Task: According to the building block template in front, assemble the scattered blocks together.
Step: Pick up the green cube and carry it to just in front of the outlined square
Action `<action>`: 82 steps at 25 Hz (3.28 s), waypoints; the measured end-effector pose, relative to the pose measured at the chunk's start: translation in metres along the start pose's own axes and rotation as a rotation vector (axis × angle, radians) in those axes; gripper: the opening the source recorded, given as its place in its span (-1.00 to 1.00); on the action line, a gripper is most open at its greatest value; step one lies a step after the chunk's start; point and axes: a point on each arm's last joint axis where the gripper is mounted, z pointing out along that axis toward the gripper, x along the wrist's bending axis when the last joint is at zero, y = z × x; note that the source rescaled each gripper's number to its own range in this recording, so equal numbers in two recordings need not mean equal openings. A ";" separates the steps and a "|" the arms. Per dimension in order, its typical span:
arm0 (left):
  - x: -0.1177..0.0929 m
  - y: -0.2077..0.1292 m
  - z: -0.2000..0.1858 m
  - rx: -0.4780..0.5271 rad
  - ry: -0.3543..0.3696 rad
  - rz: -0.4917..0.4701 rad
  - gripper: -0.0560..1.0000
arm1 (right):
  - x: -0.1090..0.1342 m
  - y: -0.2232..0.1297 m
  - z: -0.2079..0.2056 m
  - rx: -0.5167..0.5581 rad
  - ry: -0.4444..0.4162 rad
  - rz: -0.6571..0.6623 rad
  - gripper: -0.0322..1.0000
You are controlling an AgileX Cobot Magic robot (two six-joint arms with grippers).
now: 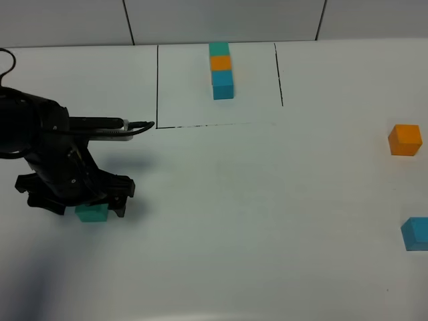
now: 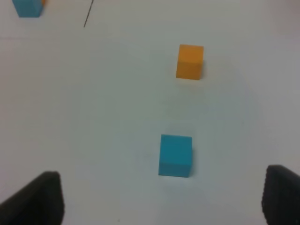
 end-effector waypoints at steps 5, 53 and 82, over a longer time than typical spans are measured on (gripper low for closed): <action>0.003 -0.002 0.009 -0.002 0.009 0.006 0.89 | 0.000 0.000 0.000 0.000 0.000 0.000 0.48; -0.191 0.092 -0.021 0.017 0.035 1.343 -0.87 | 0.001 0.000 0.000 0.000 0.006 0.003 0.48; -0.227 0.113 0.023 -0.058 -0.009 1.485 -0.87 | 0.001 0.000 0.000 0.000 0.006 0.003 0.48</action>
